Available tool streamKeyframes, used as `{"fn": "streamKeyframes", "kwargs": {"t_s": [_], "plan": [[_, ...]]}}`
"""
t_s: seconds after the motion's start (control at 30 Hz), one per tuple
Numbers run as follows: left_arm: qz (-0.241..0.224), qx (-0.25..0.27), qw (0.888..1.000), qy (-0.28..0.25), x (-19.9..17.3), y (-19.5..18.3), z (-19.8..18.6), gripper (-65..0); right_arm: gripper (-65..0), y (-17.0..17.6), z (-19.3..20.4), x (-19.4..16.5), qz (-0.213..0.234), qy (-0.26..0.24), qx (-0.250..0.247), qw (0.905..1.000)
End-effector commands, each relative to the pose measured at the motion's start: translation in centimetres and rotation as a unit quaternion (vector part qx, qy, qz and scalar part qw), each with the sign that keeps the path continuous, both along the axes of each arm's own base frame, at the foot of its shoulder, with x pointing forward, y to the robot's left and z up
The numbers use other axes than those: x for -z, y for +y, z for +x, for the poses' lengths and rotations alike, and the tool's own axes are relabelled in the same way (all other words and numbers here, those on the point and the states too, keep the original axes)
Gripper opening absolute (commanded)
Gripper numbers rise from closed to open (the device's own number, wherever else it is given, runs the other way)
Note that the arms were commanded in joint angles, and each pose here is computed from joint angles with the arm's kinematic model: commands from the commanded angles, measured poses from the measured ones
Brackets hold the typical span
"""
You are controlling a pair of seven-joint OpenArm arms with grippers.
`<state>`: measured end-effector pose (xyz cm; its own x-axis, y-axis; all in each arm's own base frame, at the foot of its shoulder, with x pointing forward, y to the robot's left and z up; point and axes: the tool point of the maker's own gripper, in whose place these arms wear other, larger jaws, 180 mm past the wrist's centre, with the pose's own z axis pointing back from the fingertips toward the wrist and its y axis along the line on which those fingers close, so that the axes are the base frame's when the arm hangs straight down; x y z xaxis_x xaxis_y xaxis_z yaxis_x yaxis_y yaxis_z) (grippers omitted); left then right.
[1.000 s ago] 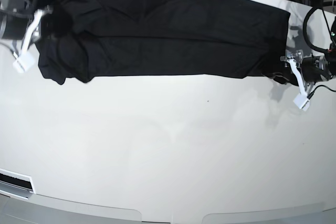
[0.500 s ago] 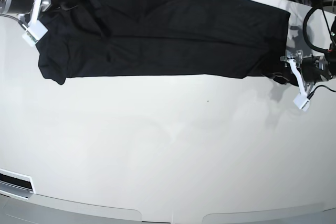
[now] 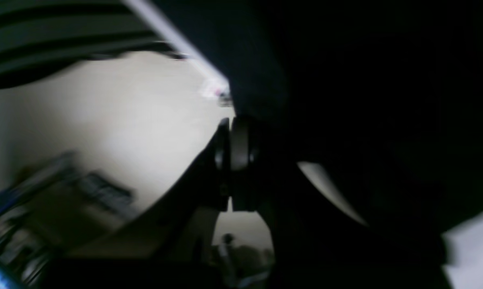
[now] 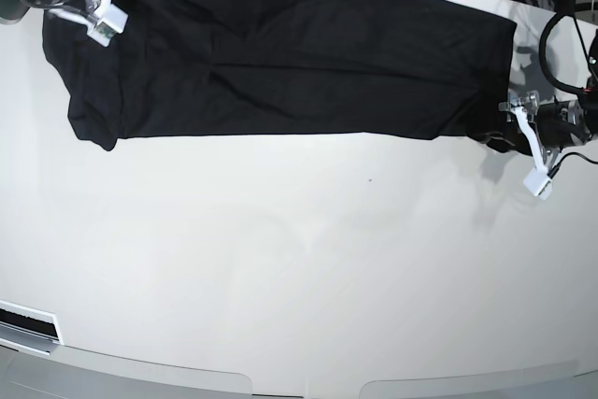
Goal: Layout the t-shirt on the table in an organized manner, then fold the t-shirt properly
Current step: 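Move the right gripper along the folded edge toward the collar and regrasp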
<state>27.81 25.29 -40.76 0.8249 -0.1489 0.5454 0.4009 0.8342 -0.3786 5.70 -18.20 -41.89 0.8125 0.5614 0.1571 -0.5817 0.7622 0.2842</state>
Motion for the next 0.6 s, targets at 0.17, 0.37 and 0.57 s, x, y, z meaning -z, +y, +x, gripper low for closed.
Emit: {"fn": "streamKeyframes", "kwargs": {"t_s": [0.17, 0.37, 0.57], "plan": [[-0.002, -0.022, 0.999, -0.043, -2.6, 1.7, 2.1, -28.8, -50.1, -0.9, 0.9, -0.2, -0.021, -0.015, 0.024, 0.9994], [-0.004, -0.051, 0.996, -0.070, -4.2, 3.3, 3.2, -28.8, -37.6, -0.2, 2.1, -2.7, -0.022, -0.050, -0.010, 0.9985], [-0.003, -0.065, 0.995, -0.082, -4.9, 4.2, 3.6, -28.8, -37.6, -0.2, 8.2, -9.0, 0.004, -0.216, 0.041, 0.9755]]}}
